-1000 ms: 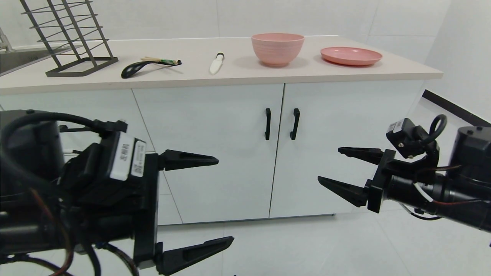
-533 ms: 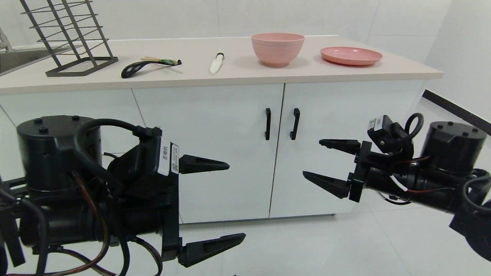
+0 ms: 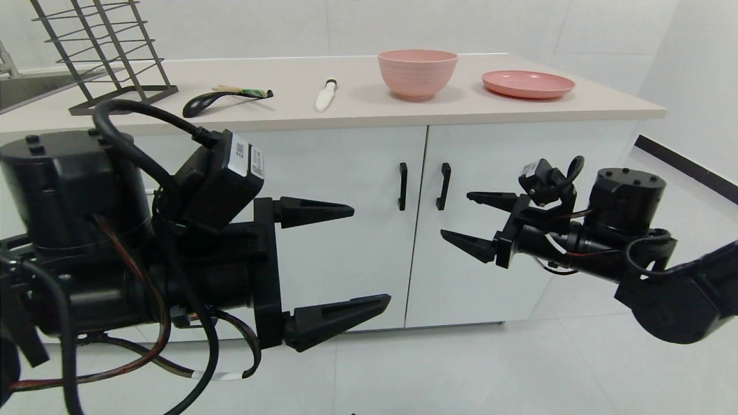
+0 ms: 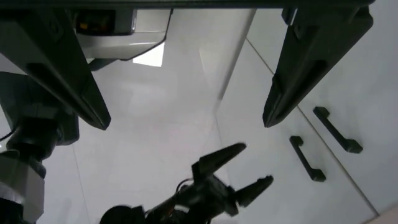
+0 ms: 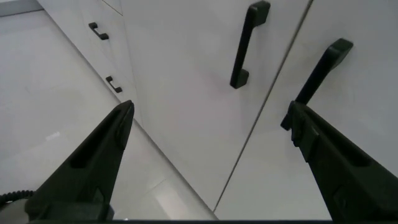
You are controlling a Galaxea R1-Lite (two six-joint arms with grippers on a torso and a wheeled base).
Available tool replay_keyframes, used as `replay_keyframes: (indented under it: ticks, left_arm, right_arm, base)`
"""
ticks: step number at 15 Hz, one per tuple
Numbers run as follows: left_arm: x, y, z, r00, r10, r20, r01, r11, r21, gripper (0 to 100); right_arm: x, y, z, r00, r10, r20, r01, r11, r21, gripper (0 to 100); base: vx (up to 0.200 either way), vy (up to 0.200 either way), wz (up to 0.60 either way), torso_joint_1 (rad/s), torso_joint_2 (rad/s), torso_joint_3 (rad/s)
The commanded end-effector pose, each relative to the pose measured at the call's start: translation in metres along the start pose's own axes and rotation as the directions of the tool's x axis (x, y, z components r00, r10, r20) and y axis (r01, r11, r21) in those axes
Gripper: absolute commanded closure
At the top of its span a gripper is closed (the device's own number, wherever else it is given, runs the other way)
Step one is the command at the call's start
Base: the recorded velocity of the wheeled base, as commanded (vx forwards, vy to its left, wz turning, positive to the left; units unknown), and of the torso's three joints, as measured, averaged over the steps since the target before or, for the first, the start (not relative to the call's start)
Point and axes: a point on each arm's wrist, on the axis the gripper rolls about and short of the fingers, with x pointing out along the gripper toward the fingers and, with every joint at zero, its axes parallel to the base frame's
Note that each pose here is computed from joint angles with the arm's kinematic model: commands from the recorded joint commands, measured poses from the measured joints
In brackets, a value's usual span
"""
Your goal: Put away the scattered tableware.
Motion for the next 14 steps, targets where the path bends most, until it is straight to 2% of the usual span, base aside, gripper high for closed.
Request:
replay_keyframes:
  ticks: [1,3,5,6,7,9,12,14]
  left_arm:
    - [0.008,0.005,-0.003,1.0,0.0,0.007,0.0,1.0,0.004,0]
    - [0.016,0.01,-0.005,0.999,0.004,0.036,-0.005,1.0,0.024,0]
    - [0.021,0.012,-0.01,0.999,0.002,0.033,-0.003,1.0,0.029,0]
    - [0.025,0.013,-0.013,1.0,-0.002,0.029,0.002,1.0,0.027,0]
    - [0.029,0.013,-0.013,1.0,-0.006,0.027,0.005,1.0,0.026,0]
    - [0.034,0.016,-0.018,1.0,-0.005,0.024,0.004,1.0,0.026,0]
    - [0.047,0.02,-0.023,0.998,-0.009,0.06,0.006,0.999,0.045,0]
    - [0.051,0.021,-0.025,0.998,-0.009,0.062,0.006,0.999,0.047,0]
  right_arm:
    - [0.018,-0.013,-0.023,1.0,-0.011,-0.026,0.012,1.0,0.021,0]
    - [0.02,-0.025,-0.029,0.999,-0.032,-0.03,0.033,0.999,0.023,0]
    - [0.021,-0.034,-0.032,0.999,-0.049,-0.023,0.05,0.999,0.019,0]
    - [0.025,-0.047,-0.039,0.998,-0.067,0.004,0.067,0.998,0.006,0]
    - [0.028,-0.051,-0.041,0.998,-0.058,0.021,0.059,0.998,-0.003,0]
    - [0.036,-0.054,-0.044,0.997,-0.048,0.057,0.049,0.999,-0.023,0]
    - [0.049,-0.052,-0.047,0.997,-0.027,0.071,0.029,0.999,-0.032,0]
    - [0.055,-0.055,-0.046,0.996,-0.025,0.086,0.028,0.999,-0.041,0]
  base:
    - [0.0,0.0,0.0,0.0,0.0,0.0]
    - [0.0,0.0,0.0,0.0,0.0,0.0]
    - [0.0,0.0,0.0,0.0,0.0,0.0]
    - [0.0,0.0,0.0,0.0,0.0,0.0]
    - [0.0,0.0,0.0,0.0,0.0,0.0]
    - [0.0,0.0,0.0,0.0,0.0,0.0]
    - [0.0,0.0,0.0,0.0,0.0,0.0]
    - [0.0,0.0,0.0,0.0,0.0,0.0]
